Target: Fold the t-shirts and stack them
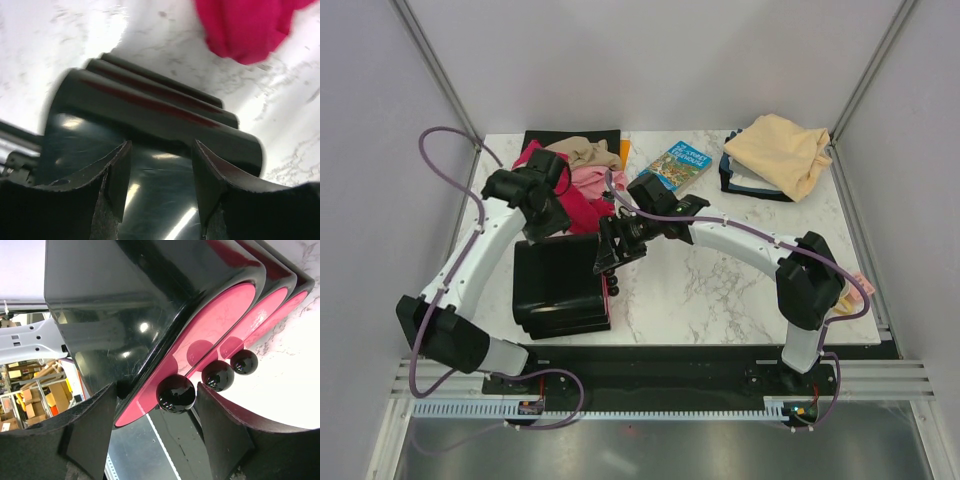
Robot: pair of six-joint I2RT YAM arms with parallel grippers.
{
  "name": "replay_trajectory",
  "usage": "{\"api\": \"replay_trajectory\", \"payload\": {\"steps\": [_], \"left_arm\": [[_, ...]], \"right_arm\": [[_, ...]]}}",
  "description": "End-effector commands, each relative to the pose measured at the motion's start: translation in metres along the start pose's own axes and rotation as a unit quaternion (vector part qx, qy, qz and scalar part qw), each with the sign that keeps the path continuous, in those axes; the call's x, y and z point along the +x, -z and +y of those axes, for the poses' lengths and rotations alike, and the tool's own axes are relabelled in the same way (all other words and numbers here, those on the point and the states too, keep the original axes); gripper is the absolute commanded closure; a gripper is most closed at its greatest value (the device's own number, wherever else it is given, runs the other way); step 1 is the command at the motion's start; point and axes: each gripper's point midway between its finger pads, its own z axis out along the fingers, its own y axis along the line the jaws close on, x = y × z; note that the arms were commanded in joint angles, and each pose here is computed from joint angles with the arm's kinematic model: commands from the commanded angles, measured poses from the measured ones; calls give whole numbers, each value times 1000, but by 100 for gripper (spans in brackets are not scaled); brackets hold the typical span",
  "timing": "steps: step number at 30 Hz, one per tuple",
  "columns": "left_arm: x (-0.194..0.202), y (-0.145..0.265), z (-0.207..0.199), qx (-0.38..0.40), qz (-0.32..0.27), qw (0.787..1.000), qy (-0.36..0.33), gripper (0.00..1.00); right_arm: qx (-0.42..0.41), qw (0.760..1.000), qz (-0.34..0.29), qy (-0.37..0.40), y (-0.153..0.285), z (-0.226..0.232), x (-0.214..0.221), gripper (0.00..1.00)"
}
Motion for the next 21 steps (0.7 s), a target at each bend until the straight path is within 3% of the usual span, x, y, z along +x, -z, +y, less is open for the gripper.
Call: {"api": "replay_trajectory", "payload": {"steps": [1, 7, 11, 21], "left_arm": [[33, 29, 83, -93, 78, 993, 12, 42], [26, 37, 86, -77, 67, 994, 43, 42], [52, 23, 133, -129, 92, 982, 102, 43], [60, 22, 164, -161, 80, 978, 108, 41]], "right_arm": [[25, 999, -25, 22, -2, -15, -13, 28], [30, 999, -24, 12, 3, -26, -11, 27], [37, 998, -40, 1, 17, -35, -19, 27], [33, 999, -34, -13, 27, -47, -18, 27]]}}
